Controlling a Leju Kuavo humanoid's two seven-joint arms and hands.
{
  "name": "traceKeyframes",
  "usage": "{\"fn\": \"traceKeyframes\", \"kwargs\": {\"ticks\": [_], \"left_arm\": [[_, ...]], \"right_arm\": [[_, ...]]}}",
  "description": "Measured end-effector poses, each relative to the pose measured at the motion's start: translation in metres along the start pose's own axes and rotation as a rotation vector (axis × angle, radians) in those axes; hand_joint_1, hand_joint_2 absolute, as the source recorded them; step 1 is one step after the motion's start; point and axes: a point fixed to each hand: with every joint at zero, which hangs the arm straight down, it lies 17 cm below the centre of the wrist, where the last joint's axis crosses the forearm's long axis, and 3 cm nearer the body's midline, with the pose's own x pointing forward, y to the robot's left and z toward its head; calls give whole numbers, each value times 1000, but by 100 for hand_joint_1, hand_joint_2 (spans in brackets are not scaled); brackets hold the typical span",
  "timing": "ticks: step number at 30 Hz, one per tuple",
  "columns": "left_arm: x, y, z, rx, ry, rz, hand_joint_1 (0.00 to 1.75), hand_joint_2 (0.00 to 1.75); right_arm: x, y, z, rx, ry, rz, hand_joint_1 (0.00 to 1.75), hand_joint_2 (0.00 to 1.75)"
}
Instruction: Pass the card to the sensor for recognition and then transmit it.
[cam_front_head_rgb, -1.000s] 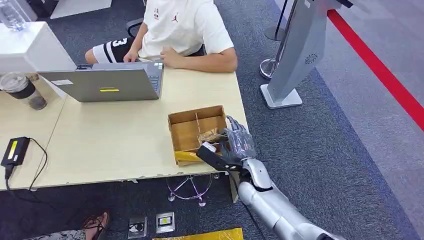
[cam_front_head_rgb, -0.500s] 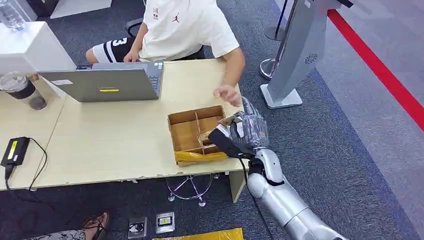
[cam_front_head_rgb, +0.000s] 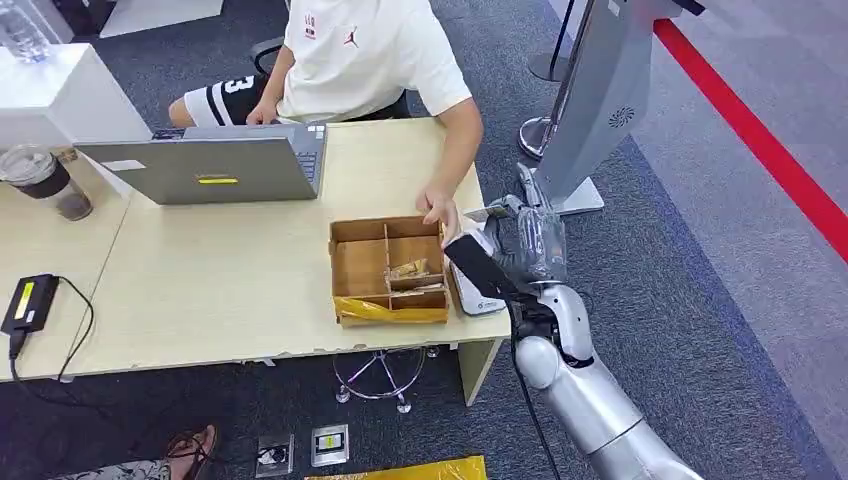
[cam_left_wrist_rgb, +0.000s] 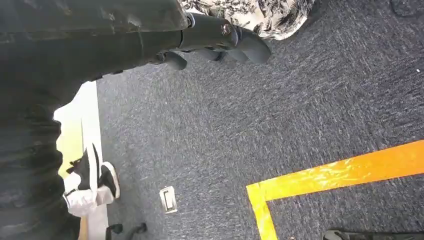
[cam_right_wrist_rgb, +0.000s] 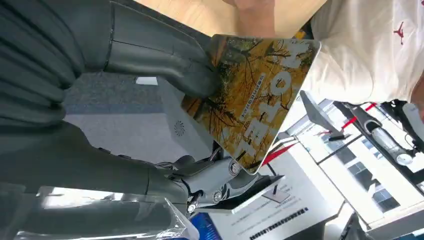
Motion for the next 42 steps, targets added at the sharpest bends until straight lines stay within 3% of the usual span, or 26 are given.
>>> {"fn": "traceKeyframes", "kwargs": {"ticks": [17, 28, 42], "left_arm": [[2, 0, 0, 2, -12, -14, 0, 175], [3, 1, 0, 3, -16, -18, 0, 175], [3, 1, 0, 5, -15, -14, 0, 175]], "right_arm": [[-71, 38, 17, 102, 140, -2, 175, 175], [-104, 97, 53, 262, 252, 36, 175, 175], [-117, 120, 68, 339, 297, 69, 175, 175]]}}
